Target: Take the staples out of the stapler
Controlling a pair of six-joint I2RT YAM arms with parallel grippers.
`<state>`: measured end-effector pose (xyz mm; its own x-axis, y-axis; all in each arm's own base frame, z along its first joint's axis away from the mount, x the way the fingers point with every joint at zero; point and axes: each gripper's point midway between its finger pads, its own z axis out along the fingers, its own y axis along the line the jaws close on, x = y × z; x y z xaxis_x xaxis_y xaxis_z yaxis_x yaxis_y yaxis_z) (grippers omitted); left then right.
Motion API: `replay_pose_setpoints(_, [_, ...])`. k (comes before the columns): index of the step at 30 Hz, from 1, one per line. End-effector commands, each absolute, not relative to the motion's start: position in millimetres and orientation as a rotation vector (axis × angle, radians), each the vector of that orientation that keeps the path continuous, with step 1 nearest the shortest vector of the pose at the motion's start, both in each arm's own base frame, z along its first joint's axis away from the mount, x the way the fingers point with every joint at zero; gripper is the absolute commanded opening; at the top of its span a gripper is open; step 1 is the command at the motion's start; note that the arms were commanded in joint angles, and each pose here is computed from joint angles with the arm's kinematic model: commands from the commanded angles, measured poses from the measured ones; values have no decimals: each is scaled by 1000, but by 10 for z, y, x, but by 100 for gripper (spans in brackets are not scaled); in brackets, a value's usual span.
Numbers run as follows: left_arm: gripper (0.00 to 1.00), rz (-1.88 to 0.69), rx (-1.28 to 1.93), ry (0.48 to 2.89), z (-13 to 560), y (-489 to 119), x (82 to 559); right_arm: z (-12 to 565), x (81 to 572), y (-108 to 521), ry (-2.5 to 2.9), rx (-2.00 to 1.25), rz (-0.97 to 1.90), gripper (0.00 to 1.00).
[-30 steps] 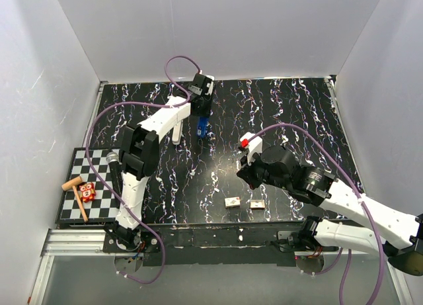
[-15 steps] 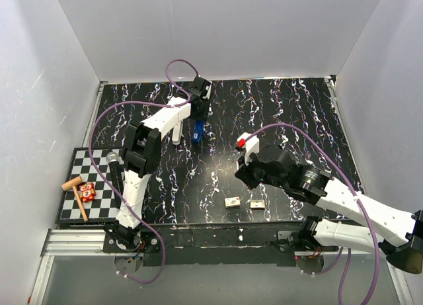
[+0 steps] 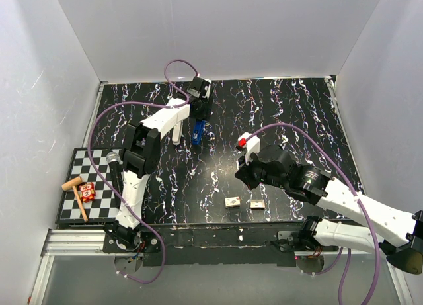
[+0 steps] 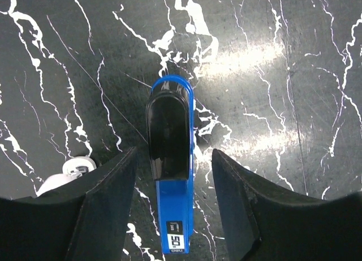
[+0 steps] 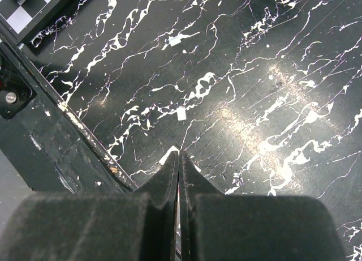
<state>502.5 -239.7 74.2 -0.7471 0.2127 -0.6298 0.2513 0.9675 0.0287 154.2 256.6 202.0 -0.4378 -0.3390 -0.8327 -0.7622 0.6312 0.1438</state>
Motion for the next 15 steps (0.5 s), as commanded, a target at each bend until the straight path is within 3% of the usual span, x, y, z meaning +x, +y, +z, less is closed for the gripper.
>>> replay_pose_setpoints(1, [55,-170,299,2285,1476,-2426,5053,2148,1537,2574,2003,-831,694,1])
replay_pose_setpoints(6, [56,-271,310,2213,1918,-2490,4862,2141,1526,2548,2026,-821,689,7])
replay_pose_setpoints(15, [56,-403,372,2157,2352,-2552,4219,1997,1502,2499,2118,-803,654,29])
